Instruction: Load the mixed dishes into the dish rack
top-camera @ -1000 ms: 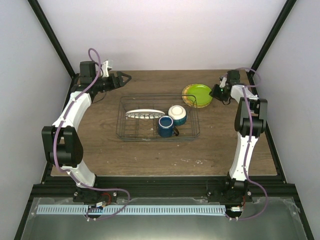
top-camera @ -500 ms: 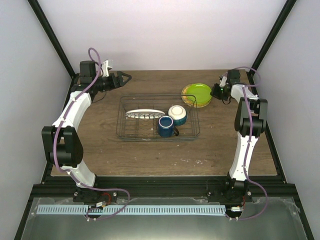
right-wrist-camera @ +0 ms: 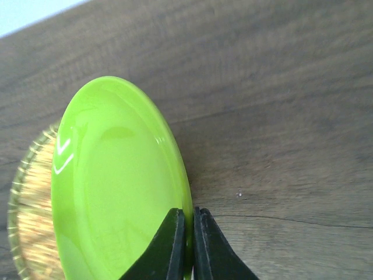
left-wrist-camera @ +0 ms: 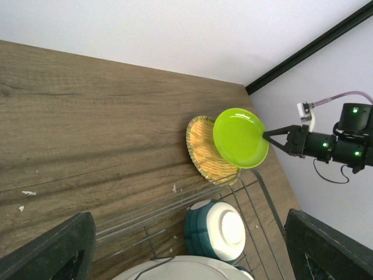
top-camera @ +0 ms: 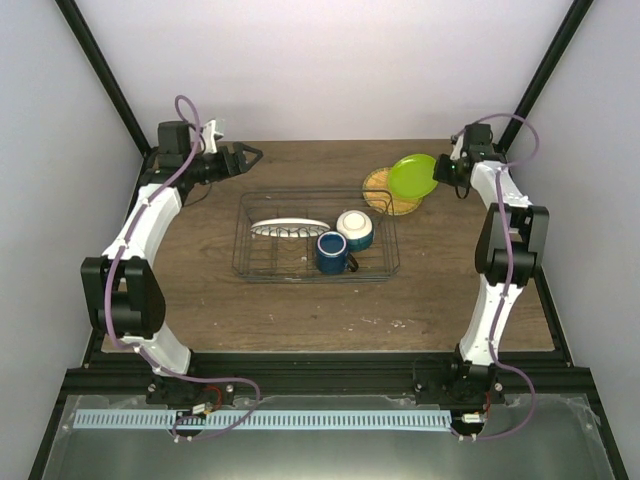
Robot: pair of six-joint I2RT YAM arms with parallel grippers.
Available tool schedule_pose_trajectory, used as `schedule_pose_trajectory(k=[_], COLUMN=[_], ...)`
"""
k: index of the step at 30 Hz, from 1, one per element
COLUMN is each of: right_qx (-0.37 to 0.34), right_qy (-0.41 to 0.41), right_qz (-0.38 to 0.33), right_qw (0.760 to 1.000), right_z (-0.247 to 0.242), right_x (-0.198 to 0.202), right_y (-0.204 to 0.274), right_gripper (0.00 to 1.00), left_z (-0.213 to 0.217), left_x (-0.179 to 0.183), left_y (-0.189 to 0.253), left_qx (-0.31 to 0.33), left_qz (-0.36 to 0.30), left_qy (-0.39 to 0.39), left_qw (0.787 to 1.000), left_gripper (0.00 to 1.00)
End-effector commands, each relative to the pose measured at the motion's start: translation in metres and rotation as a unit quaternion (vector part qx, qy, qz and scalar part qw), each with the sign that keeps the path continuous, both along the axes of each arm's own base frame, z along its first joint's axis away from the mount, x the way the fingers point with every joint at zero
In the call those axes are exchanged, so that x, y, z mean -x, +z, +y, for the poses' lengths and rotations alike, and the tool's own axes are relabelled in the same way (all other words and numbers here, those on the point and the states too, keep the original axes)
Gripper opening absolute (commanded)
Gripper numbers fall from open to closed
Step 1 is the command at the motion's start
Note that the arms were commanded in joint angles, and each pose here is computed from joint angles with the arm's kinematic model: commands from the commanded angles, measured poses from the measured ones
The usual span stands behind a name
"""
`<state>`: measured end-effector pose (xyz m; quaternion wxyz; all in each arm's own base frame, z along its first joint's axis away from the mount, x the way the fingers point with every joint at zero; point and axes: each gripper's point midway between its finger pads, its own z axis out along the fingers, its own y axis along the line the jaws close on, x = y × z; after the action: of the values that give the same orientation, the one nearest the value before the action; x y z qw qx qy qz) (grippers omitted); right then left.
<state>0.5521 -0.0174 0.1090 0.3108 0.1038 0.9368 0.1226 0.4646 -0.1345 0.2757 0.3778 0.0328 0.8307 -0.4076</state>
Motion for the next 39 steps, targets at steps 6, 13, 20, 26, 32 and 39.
schedule_pose_trajectory(k=[6, 13, 20, 26, 32, 39], right_qx=[0.048, 0.062, 0.066, 0.069, 0.076, 0.076], right_qy=[0.039, 0.109, 0.257, 0.337, 0.374, 0.394], right_qz=[-0.204, -0.338, -0.439, -0.519, -0.559, -0.572], right_qw=[0.977, 0.933, 0.859, 0.783, 0.736, 0.715], right_z=[0.003, 0.04, 0.139, 0.195, 0.219, 0.237], right_x=[0.006, 0.041, 0.109, 0.186, 0.246, 0.278], right_y=[0.146, 0.224, 0.263, 0.289, 0.302, 0.29], right_gripper=[0.01, 0.01, 0.01, 0.01, 0.01, 0.01], left_z=[-0.004, -0.002, 0.002, 0.024, 0.03, 0.031], left_x=[0.024, 0.038, 0.047, 0.038, 0.025, 0.031], left_y=[0.015, 0.008, -0.002, -0.018, -0.036, -0.043], left_qx=[-0.001, -0.003, -0.003, -0.002, 0.003, 0.004], left_qz=[-0.024, -0.017, -0.004, 0.03, 0.051, 0.05], left_qy=[-0.006, -0.003, 0.009, 0.054, 0.056, 0.063], left_qw=[1.0, 1.0, 1.0, 0.998, 0.997, 0.997], left_gripper=[0.9, 0.9, 0.9, 0.91, 0.91, 0.91])
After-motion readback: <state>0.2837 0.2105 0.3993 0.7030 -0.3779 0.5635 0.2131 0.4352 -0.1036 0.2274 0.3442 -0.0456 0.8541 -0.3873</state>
